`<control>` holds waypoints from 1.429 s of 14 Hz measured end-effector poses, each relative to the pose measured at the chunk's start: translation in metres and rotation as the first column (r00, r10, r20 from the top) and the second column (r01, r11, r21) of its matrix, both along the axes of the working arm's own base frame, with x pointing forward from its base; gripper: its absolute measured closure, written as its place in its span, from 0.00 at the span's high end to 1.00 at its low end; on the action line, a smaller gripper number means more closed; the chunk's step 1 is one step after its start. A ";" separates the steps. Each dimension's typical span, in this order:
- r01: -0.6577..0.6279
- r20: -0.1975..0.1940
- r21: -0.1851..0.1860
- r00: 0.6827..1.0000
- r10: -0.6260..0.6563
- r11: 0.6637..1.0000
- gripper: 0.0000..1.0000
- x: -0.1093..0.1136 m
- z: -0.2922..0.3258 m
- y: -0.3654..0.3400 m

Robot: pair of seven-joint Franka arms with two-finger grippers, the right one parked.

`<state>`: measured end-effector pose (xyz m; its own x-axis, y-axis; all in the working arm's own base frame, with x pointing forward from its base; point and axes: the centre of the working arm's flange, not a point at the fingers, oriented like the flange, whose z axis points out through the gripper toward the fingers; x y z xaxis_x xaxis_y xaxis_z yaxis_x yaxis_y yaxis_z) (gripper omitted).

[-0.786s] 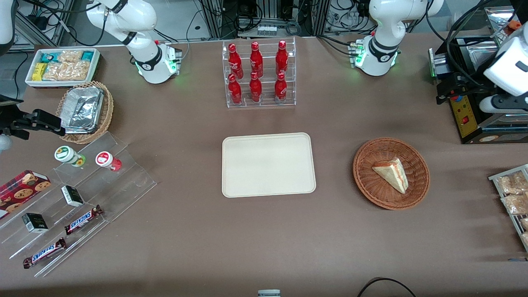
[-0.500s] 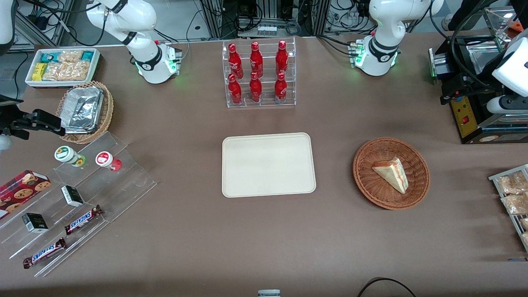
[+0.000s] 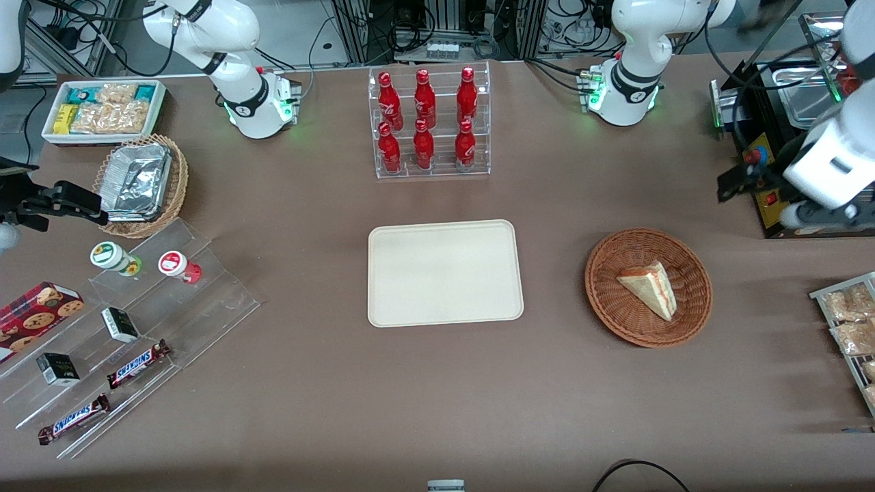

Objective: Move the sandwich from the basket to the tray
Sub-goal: 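Move the left gripper down over the wrapped sandwich in the wicker basket, then close the left gripper on the sandwich's wrapped edge and lift it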

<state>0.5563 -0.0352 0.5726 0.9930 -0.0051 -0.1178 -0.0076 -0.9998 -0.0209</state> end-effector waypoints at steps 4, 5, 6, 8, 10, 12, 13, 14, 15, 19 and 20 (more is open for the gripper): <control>-0.137 0.036 0.009 0.990 0.137 0.991 1.00 0.001 -0.067 0.016; -0.181 0.052 0.009 0.982 0.180 0.983 1.00 0.001 -0.083 0.016; -0.231 0.075 0.006 0.970 0.229 0.973 1.00 0.001 -0.099 0.016; -0.350 0.119 -0.007 0.930 0.348 0.937 1.00 -0.001 -0.133 0.015; -0.440 0.153 -0.028 0.885 0.439 0.897 1.00 -0.003 -0.164 0.012; -0.481 0.165 -0.041 0.861 0.481 0.876 1.00 -0.006 -0.192 0.009; -0.492 0.164 -0.043 0.855 0.492 0.870 1.00 -0.006 -0.205 0.008; -0.503 0.159 -0.043 0.850 0.503 0.863 1.00 -0.006 -0.216 0.007; -0.515 0.158 -0.046 0.842 0.516 0.856 1.00 -0.004 -0.226 0.005; -0.528 0.134 -0.043 0.838 0.529 0.848 1.00 -0.001 -0.259 -0.011; -0.529 0.127 -0.039 0.839 0.529 0.848 1.00 -0.001 -0.264 -0.011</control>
